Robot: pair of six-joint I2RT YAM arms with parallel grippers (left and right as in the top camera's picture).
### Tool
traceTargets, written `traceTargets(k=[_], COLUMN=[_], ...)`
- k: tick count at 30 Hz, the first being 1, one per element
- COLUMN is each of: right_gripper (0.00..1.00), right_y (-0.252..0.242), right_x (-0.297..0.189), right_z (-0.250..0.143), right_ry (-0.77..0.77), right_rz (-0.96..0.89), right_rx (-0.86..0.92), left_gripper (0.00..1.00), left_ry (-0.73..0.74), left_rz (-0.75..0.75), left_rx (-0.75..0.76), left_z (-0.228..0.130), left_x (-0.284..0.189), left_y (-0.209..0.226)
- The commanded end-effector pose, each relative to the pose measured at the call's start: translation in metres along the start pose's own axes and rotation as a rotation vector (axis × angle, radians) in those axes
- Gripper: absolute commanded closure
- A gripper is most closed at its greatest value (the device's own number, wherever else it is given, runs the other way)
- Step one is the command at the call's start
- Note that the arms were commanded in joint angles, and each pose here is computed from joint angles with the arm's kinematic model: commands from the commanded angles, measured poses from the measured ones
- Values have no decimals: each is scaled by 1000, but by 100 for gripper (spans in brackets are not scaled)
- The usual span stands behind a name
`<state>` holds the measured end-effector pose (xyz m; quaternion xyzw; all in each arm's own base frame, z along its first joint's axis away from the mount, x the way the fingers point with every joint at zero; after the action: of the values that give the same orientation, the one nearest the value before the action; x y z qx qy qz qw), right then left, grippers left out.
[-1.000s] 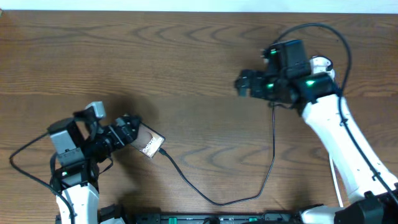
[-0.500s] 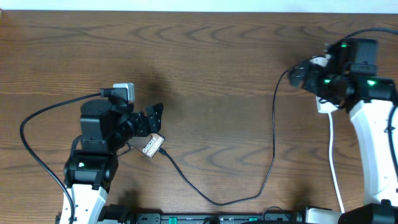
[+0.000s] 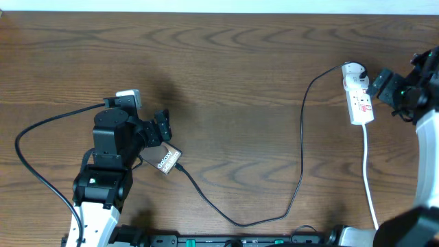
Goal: Plug charger to phone and switch on socket
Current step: 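Position the right gripper over the white power strip's switch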
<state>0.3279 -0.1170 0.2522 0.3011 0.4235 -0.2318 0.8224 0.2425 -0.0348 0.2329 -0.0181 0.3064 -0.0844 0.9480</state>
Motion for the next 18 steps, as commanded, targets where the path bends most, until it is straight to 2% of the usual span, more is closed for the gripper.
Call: traceTargets(k=[1, 4, 9, 18], right_gripper=[1, 1, 1, 1], right_y=[-7, -14, -23, -17], right_x=[47, 82, 120, 138], right_z=[-10, -20, -31, -16], right_ry=[157, 259, 334, 231], right_rz=[30, 14, -11, 36], right_rx=[-80, -97, -120, -181], left_gripper=[7, 7, 7, 6], left_ry=[9, 34, 48, 81], left_rz=[20, 21, 22, 23], left_rx=[-8, -10, -11, -14], left_z=[3, 0, -2, -6], left_x=[-1, 1, 4, 11], left_y=[1, 1, 2, 2])
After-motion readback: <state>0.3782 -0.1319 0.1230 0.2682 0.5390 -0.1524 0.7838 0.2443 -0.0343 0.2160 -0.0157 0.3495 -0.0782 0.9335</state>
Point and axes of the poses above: each gripper's point midway between its finger pads, its own x axis out along the fingers, its own y axis along the line the jaws close on, z = x × y, the point moved 8 cm from there along -x, back along the fingers, and after that the axes turned 15 degrees about x, right-handed, at the moved point
